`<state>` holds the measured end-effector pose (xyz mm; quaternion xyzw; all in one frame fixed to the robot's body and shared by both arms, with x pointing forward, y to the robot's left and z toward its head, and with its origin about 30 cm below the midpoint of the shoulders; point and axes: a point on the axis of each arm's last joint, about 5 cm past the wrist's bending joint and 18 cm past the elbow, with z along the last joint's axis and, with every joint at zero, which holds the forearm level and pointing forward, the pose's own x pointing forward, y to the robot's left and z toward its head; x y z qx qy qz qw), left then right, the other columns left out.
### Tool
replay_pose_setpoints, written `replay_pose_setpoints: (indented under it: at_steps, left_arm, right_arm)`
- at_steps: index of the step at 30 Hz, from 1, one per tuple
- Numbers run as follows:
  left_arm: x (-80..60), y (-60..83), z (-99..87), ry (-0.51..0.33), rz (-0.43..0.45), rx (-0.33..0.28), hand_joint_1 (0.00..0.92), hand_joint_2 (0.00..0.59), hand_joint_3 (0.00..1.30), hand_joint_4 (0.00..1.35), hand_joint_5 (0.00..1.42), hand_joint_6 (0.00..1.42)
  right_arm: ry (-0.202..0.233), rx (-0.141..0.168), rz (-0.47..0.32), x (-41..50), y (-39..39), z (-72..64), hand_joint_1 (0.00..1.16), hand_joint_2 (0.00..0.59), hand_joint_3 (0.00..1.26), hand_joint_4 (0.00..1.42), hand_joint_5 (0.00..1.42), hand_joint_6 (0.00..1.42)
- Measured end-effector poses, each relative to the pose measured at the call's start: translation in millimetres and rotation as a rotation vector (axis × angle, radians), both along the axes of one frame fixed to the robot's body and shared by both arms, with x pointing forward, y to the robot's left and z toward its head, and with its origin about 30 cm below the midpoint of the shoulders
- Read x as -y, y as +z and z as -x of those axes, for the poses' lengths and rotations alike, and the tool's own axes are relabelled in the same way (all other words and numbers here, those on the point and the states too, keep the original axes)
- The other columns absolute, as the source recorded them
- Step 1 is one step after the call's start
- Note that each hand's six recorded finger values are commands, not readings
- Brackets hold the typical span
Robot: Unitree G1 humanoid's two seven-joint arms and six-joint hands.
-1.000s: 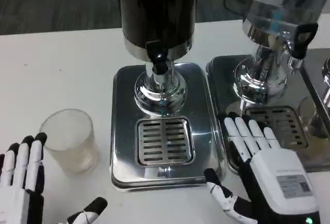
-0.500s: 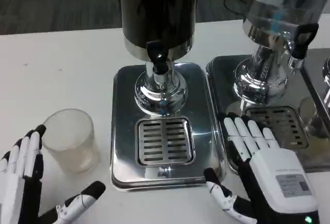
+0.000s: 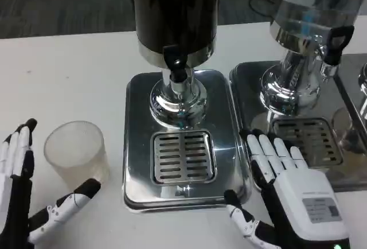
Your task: Grasp the cup under the faucet to collect the drink, then remove the cup.
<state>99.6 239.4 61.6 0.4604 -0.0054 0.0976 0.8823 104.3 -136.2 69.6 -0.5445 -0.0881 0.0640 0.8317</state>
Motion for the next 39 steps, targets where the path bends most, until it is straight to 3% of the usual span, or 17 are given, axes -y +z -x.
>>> replay_pose_setpoints:
  at_steps: [8, 12, 17, 23, 27, 34, 39]
  left_arm:
    - [-7.4, -16.7, -9.6, 0.041, 0.059, 0.009, 0.000, 0.000, 0.00, 0.00, 0.00, 0.00]
    - [-8.2, -22.5, -17.4, 0.050, 0.071, -0.001, 0.000, 0.000, 0.00, 0.00, 0.00, 0.00]
    - [-9.2, -28.7, -18.0, 0.050, 0.082, -0.020, 0.000, 0.000, 0.00, 0.00, 0.00, 0.00]
    - [-10.2, -38.6, -24.9, 0.042, 0.129, 0.017, 0.001, 0.000, 0.00, 0.00, 0.00, 0.00]
    - [-7.7, -40.3, -32.8, 0.025, 0.135, 0.026, 0.100, 0.011, 0.00, 0.00, 0.04, 0.02]
    - [-2.0, -44.0, -42.7, -0.004, 0.119, 0.012, 0.132, 0.008, 0.00, 0.00, 0.09, 0.06]
    - [-1.4, -43.9, -49.2, -0.018, 0.106, 0.005, 0.198, 0.023, 0.00, 0.00, 0.15, 0.16]
  right_arm:
    - [-0.004, 0.001, -0.004, -1.7, -0.2, -0.5, 0.28, 0.409, 0.00, 0.00, 0.00, 0.00]
    - [-0.008, -0.029, -0.007, -0.5, -5.3, -0.2, 0.28, 0.409, 0.00, 0.00, 0.00, 0.00]
    - [0.000, -0.027, -0.006, -2.6, -5.5, 0.5, 0.27, 0.412, 0.00, 0.00, 0.00, 0.00]
    - [-0.010, -0.016, -0.011, -4.4, -5.6, 0.6, 0.27, 0.409, 0.00, 0.00, 0.00, 0.00]
    - [-0.014, -0.014, -0.013, -4.8, -5.6, 0.5, 0.30, 0.409, 0.00, 0.00, 0.00, 0.00]
    - [-0.011, -0.008, -0.015, -5.5, -5.1, -1.2, 0.32, 0.403, 0.00, 0.00, 0.00, 0.00]
    - [-0.012, -0.003, -0.017, -5.5, -4.5, -2.6, 0.32, 0.407, 0.00, 0.00, 0.00, 0.00]
